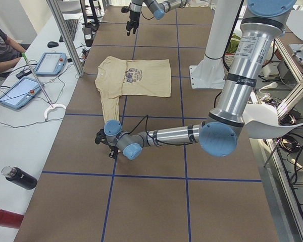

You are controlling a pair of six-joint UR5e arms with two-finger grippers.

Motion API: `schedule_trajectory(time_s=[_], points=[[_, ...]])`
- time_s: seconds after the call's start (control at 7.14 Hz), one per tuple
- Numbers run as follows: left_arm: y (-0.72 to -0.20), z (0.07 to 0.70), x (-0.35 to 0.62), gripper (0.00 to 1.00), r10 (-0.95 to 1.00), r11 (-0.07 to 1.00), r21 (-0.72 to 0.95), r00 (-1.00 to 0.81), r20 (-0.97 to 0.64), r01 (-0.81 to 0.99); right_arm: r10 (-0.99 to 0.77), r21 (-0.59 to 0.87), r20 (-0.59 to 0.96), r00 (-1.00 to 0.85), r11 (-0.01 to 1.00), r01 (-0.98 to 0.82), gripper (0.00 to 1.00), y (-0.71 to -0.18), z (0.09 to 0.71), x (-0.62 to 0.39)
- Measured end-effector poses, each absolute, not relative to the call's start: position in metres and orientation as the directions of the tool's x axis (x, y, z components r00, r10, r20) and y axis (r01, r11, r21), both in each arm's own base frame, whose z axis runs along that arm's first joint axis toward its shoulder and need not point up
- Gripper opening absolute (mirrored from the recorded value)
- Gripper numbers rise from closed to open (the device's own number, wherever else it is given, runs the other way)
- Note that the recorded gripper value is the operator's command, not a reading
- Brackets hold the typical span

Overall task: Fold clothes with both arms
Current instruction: 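Grasp the sleeve cuff nearest the left gripper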

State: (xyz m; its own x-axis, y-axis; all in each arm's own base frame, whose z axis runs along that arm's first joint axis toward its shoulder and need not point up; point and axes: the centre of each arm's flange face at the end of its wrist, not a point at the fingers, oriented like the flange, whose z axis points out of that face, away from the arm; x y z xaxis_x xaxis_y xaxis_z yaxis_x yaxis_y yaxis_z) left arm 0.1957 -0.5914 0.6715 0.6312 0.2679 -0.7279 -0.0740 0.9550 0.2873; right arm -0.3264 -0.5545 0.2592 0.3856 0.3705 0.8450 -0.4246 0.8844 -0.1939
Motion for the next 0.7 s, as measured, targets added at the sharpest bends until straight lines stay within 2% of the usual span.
schedule_trajectory(time_s=[0.28, 0.7], points=[[-0.593, 0.668, 0.197, 0.0, 0.266, 0.955, 0.287, 0.628, -0.732, -0.071, 0.368, -0.19, 0.846, 0.386, 0.884, -0.426, 0.98, -0.554, 0.258, -0.326], [-0.598, 0.649, 0.202, 0.0, 0.288, 0.951, 0.3, 0.589, -0.755, -0.079, 0.368, -0.183, 0.845, 0.388, 0.881, -0.436, 0.98, -0.552, 0.26, -0.326]])
